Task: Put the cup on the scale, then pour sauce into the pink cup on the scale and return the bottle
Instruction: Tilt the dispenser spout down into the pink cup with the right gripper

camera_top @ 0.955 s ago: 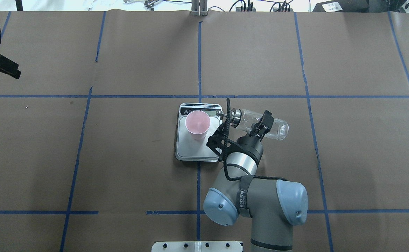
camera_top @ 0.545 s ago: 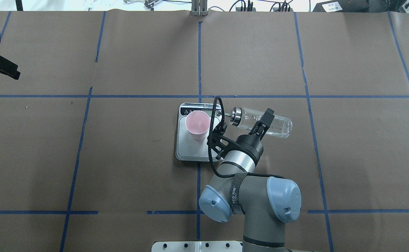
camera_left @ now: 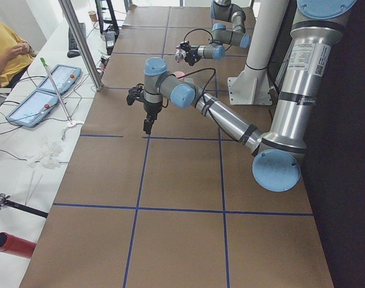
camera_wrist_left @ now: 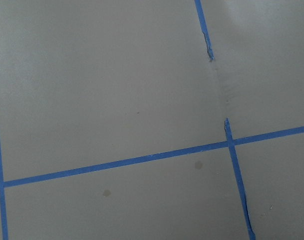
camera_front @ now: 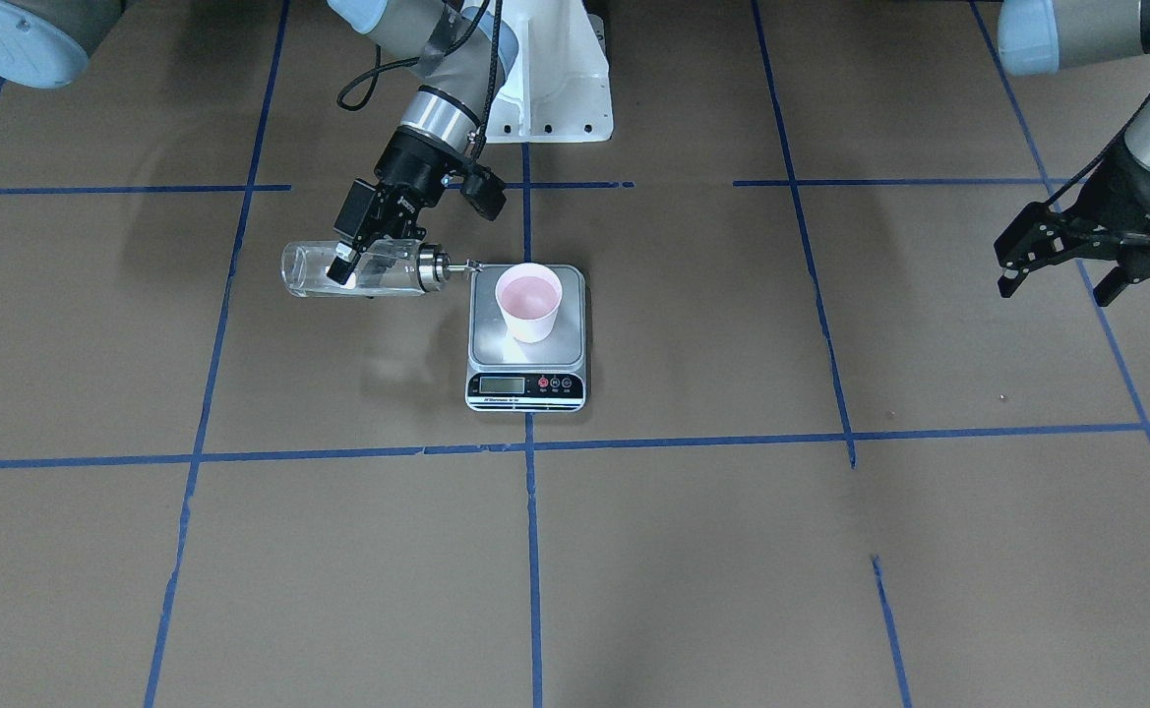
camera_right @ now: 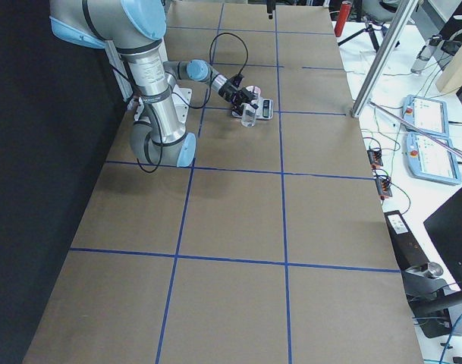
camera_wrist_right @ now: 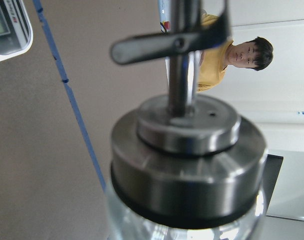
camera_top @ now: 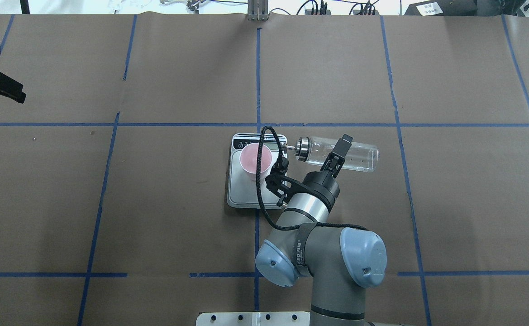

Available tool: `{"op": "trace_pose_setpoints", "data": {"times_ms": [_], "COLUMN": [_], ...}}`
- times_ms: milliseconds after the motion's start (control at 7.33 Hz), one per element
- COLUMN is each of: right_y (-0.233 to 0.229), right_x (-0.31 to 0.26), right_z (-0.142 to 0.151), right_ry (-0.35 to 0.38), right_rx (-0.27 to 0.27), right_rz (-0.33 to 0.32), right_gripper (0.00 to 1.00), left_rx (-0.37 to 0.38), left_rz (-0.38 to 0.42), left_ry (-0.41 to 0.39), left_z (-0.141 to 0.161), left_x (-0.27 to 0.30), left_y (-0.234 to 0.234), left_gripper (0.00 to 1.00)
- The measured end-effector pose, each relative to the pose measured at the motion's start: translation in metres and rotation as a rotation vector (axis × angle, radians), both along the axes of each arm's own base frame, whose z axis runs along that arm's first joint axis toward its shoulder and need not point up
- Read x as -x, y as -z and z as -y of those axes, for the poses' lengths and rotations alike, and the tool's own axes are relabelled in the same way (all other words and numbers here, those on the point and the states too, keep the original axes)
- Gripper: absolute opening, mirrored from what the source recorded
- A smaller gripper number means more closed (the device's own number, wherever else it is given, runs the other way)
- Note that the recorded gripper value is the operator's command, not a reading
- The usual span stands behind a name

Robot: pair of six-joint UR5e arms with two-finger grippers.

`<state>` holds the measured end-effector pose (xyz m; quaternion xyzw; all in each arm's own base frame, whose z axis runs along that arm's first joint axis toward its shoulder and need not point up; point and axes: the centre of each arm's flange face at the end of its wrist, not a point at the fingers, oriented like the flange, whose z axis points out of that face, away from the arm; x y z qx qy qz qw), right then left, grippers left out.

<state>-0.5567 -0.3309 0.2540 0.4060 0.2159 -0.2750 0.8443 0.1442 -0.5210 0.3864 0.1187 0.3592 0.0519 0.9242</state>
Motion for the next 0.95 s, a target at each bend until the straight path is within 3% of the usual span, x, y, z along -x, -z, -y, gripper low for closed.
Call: {"op": "trace_pose_setpoints", "data": {"times_ms": [955], "right_y": [0.021], "right_x": [0.001], "right_z": [0.001], "right_ry": [0.083], "right_rx": [0.016], "right_rz": [-0.172], "right_gripper": [0.00], "left_rx": [-0.001], "left_rz": [-0.001], "left_ry": [-0.002], "left_z": [-0.001], "left_x": [0.000], "left_y": [0.000], "left_gripper": [1.00]}}
